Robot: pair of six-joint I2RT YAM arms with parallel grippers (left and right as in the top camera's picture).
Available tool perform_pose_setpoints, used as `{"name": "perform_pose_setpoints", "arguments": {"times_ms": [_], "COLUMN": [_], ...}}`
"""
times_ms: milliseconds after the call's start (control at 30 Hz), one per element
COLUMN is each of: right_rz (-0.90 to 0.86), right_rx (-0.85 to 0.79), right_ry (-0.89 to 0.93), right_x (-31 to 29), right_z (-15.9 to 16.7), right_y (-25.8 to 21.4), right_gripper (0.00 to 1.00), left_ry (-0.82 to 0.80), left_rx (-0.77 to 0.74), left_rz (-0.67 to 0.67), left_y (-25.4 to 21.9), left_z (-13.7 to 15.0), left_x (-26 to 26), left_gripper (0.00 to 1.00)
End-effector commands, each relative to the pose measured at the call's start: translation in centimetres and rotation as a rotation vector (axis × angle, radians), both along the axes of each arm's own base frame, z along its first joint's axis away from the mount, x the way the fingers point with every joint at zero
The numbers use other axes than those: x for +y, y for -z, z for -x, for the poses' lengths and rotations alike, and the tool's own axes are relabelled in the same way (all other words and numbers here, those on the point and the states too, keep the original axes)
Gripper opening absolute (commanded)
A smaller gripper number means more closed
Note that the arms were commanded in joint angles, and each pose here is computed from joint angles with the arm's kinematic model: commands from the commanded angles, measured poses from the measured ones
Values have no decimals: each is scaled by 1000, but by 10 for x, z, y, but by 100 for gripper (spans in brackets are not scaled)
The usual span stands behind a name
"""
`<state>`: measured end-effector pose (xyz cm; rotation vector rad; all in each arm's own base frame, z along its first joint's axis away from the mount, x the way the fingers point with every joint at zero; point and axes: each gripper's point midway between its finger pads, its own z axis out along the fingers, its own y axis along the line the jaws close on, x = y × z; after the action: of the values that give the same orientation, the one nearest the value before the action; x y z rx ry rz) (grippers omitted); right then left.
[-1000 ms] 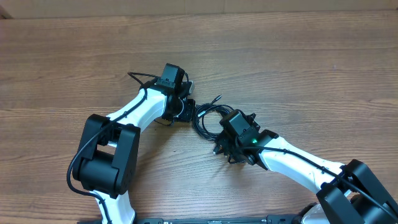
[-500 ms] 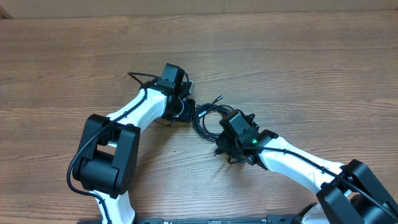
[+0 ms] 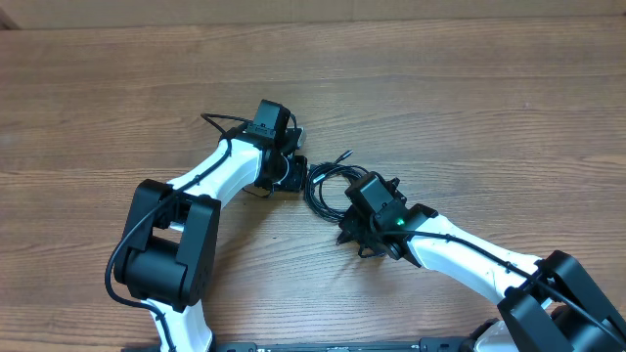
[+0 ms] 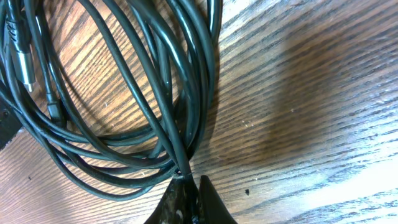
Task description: Untangle cables
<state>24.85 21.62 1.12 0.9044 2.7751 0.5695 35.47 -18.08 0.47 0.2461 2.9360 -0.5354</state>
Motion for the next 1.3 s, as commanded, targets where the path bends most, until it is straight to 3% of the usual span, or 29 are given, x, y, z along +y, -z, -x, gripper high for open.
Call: {"name": "perform_pose_setpoints", "arguments": {"times_ms": [0, 433, 600, 767, 1000, 1267], "right_rz": [3, -57, -56, -84, -112, -103], "right_rx": [-6, -65, -70, -83, -118, -126], "right_ry": [-23, -200, -215, -281, -337, -329], "right_x": [1, 21, 22, 29, 36, 35], "right_z": [1, -1, -1, 2, -1, -4], "right_y": [1, -8, -8, -11, -16, -16], "right_gripper": [4, 4, 13, 15, 33, 33], "left_ry": [-3, -3, -3, -3, -3, -3], "left_rx": [16, 16, 16, 18, 19, 19], "left_rz": [-1, -1, -1, -2, -3, -3], "left_y": [5, 5, 5, 5, 5, 5], "left_z": [3, 3, 3, 4, 4, 4], "left_x": [-4, -4, -4, -4, -4, -4], "left_gripper": [22, 22, 22, 20, 20, 20]}}
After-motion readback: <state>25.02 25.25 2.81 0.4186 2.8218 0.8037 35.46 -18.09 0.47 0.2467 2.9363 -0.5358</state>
